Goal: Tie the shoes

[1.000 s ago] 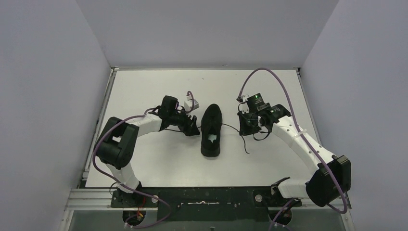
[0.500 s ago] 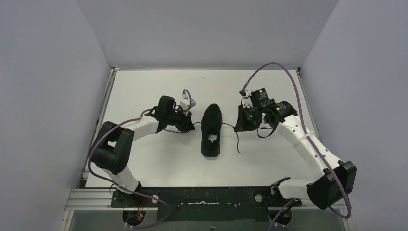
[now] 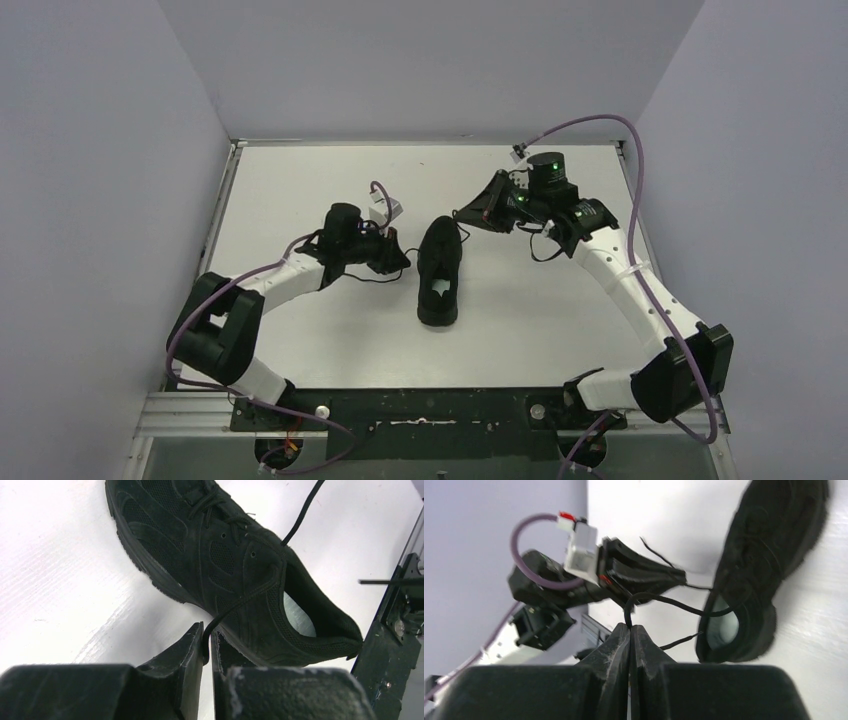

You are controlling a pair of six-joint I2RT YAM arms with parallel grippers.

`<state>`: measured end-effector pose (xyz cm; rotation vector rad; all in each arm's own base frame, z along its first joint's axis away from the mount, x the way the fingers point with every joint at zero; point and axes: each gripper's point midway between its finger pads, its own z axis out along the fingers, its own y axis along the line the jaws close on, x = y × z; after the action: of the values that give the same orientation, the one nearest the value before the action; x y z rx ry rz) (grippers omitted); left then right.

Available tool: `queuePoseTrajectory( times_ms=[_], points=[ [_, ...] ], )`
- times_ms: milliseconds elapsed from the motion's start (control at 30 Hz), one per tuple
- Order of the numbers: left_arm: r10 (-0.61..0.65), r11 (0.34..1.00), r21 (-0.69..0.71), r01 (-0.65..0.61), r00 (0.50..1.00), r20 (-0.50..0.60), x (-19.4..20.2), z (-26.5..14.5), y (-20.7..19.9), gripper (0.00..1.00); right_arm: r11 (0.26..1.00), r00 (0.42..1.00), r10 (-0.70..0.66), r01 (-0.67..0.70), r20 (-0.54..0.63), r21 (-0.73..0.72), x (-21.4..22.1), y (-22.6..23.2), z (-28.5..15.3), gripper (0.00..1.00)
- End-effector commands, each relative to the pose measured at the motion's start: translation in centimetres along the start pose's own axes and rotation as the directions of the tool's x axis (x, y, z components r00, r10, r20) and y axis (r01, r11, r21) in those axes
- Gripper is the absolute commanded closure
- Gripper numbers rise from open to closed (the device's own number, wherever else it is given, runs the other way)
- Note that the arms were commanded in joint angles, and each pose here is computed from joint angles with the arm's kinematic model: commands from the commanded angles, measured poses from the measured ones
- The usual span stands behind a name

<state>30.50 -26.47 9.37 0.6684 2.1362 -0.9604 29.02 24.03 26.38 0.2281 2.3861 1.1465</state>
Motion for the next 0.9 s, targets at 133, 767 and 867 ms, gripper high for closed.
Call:
queuePoseTrajectory(
  times_ms=[133, 767, 867],
  points=[
    [0.031, 0.999, 0.025, -0.035, 0.990, 0.141, -4.6, -1.2, -2.3, 0.93, 0.964, 0.987, 0.080, -0.041, 0.142, -0.262, -5.9, 6.4, 1.3, 1.00],
    [0.154, 0.898, 0.366, -0.245, 0.953, 0.260, -10.1, -0.1, -9.0, 0.91, 0.871, 0.958, -0.287, 0.250, -0.025, -0.422, -1.6, 8.4, -3.0, 1.00],
    [0.152, 0.883, 0.400, -0.245, 0.956, 0.250, -9.9, 0.4, -9.2, 0.91, 0.869, 0.961, -0.277, 0.243, -0.018, -0.432, -2.0, 8.6, -2.7, 1.00]
  ],
)
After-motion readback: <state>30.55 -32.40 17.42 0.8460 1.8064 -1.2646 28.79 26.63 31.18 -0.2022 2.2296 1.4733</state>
